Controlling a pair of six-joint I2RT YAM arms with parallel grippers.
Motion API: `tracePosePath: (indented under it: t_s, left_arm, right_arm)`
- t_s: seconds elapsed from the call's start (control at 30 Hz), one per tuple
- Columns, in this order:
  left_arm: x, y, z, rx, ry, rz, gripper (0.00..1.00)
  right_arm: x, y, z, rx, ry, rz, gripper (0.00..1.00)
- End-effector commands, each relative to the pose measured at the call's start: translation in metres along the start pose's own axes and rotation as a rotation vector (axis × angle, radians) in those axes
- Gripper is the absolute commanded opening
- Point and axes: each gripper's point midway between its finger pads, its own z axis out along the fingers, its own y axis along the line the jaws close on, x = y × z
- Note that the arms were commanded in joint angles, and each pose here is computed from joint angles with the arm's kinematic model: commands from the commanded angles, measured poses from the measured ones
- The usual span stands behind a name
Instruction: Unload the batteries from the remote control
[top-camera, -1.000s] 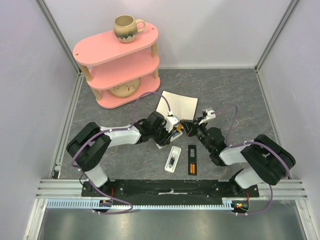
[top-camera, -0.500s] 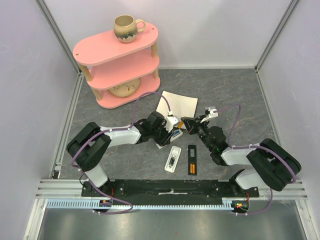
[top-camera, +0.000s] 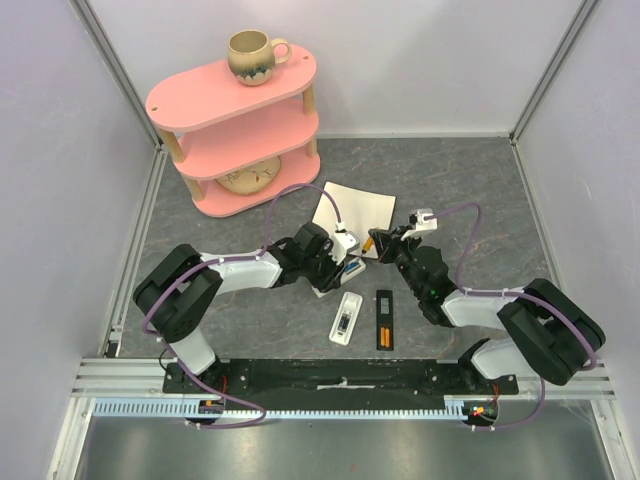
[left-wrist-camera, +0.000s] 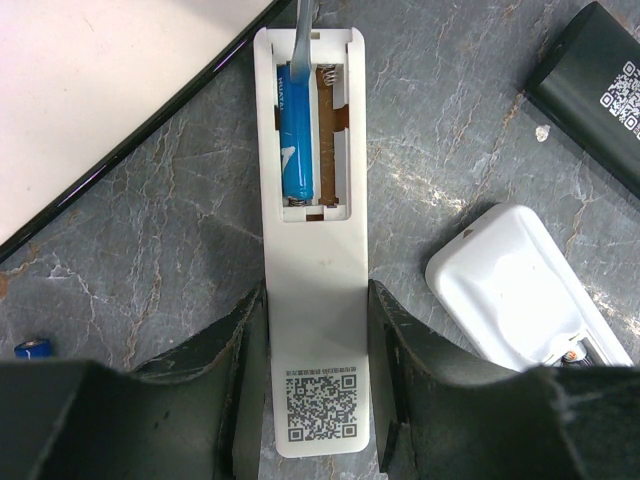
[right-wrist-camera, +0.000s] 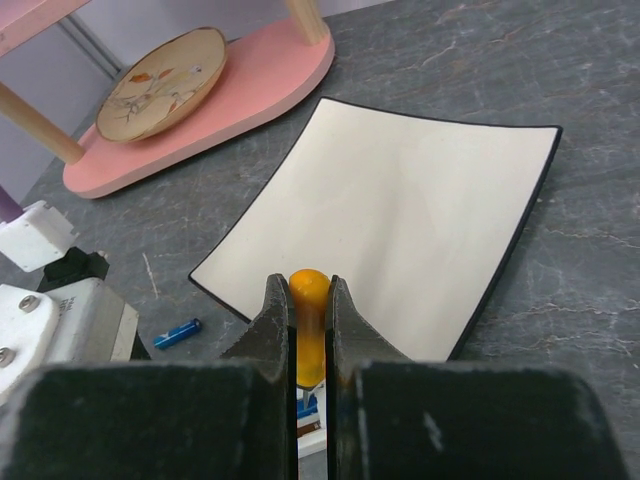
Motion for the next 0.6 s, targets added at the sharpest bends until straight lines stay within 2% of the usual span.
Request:
tracePosePath:
  t_s: [0.0,0.23,0.57]
  left_arm:
    - [0.033,-0.006,0.009,0.033,0.107,-0.039,0.02]
    - [0.033,-0.006,0.010,0.037,0.110,-0.041,0.02]
    - [0.034,-0.006,0.010,0.039,0.115,-0.041,0.02]
  right_arm:
    - [-0.015,-0.011,-0.001,0.067,-0.053,-0.013,0.00]
    - [-0.023,-0.006,0.006,0.052,-0.074,-0.046,0.00]
    - [-0.004,-0.005,0.004,0.014,-0.018,-0.082,0.00]
